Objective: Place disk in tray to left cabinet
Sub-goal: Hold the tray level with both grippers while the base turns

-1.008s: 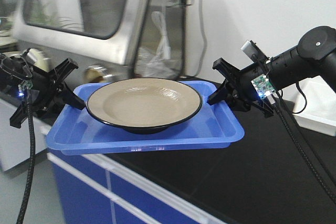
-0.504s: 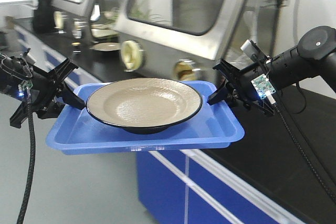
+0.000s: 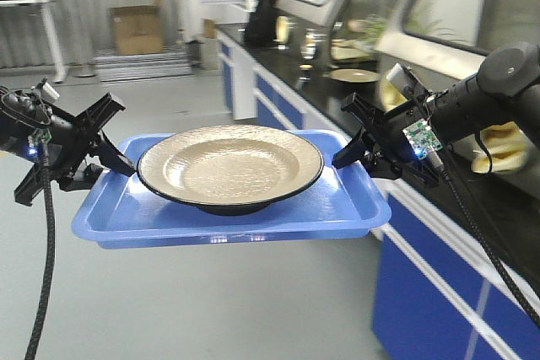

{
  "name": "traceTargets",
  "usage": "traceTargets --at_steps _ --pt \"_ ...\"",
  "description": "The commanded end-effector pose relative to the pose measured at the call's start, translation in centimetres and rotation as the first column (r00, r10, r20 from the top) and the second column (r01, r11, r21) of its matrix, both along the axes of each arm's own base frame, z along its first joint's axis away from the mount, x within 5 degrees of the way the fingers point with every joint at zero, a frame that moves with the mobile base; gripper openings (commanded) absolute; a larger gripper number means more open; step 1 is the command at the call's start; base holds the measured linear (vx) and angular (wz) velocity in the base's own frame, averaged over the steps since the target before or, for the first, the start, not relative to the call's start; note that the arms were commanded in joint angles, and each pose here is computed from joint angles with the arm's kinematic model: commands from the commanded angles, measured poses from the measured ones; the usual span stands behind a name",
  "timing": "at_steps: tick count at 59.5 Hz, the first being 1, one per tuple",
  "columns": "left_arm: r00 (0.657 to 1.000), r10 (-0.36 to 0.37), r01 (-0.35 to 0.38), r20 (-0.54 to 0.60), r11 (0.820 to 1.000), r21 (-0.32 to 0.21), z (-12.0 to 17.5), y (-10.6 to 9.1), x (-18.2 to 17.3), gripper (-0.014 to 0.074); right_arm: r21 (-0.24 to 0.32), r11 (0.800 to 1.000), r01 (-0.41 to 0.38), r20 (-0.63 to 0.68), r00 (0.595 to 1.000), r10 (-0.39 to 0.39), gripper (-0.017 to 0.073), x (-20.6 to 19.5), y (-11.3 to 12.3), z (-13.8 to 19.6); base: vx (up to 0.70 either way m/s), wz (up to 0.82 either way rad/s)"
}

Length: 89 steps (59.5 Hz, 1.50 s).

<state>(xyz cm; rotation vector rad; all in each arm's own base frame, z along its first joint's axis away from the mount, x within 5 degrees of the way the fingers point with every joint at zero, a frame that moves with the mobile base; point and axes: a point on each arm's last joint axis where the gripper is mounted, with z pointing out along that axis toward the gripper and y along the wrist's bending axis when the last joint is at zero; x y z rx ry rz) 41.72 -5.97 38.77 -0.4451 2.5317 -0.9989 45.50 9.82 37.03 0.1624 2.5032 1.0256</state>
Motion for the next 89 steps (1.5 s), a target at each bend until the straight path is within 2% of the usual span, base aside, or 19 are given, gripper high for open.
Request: traceTargets --at_steps 1,44,89 --pt "0.994 -0.050 0.071 0.096 0.971 -0.229 4.96 -2.64 -2.44 -0.0001 0.203 0.971 -0.126 0.083 0.990 0.111 -0.0003 -3.35 2.56 5.53 0.05 0.63" --pt "0.994 -0.067 0.084 0.081 0.971 -0.224 4.86 -2.68 -2.62 -0.0001 0.203 0.971 -0.126 0.083 0.990 0.111 -0.0003 -3.35 2.56 5.53 0.18 0.31" --pt "0.994 -0.067 0.084 0.081 0.971 -0.224 4.85 -2.68 -2.62 -0.0001 0.203 0.971 -0.126 0.083 0.990 0.111 -0.0003 -3.35 2.56 5.53 0.45 0.08"
